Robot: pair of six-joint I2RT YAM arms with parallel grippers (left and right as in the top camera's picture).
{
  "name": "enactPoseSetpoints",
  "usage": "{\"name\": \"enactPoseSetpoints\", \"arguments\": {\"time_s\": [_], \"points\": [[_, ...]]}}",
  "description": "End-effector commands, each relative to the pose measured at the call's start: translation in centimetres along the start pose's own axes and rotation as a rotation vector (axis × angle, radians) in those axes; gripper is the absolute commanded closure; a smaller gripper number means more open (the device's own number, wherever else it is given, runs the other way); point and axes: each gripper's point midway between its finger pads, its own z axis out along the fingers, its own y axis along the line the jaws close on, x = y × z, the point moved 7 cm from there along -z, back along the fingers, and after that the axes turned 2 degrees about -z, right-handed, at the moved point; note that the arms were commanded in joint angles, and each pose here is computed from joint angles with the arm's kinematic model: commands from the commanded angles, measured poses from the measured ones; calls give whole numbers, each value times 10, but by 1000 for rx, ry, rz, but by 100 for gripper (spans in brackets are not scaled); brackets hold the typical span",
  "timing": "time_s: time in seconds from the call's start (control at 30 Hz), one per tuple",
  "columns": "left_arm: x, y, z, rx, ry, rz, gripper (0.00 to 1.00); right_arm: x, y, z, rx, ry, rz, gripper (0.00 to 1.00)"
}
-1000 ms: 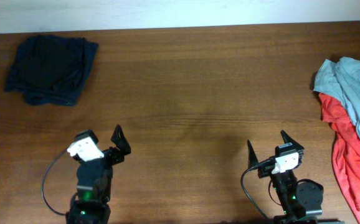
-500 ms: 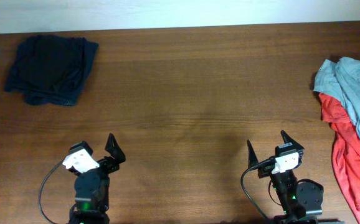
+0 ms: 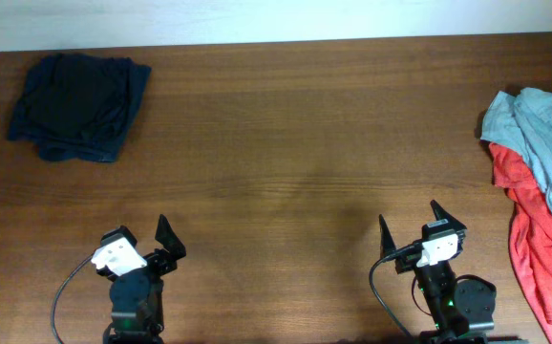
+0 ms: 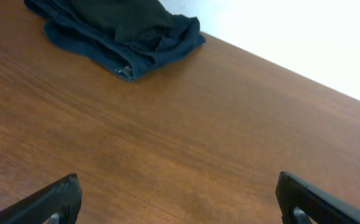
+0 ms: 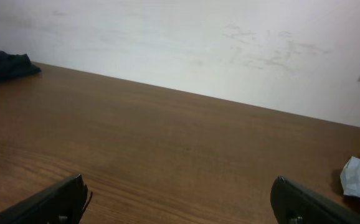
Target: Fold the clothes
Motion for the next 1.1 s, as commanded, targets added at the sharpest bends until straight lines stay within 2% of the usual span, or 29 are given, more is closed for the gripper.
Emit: {"name": "enactPoseSetpoints", "arguments": {"time_s": [0.0, 0.37, 0.57, 0.77, 1.07], "points": [[-6, 1, -3, -2, -46, 65, 1, 2, -1, 0, 10, 3, 12, 1], [-25, -11, -15, 90, -173, 280, 1, 2, -1, 0, 10, 3, 12, 2], [-28, -14, -18, 120, -198, 285, 0, 2, -1, 0, 10, 3, 12, 1], [-25, -27, -23, 250, -198, 373, 1, 2, -1, 0, 10, 3, 12, 1], [-25, -28, -23, 251, -201, 399, 1, 2, -1, 0, 10, 3, 12, 1]]}}
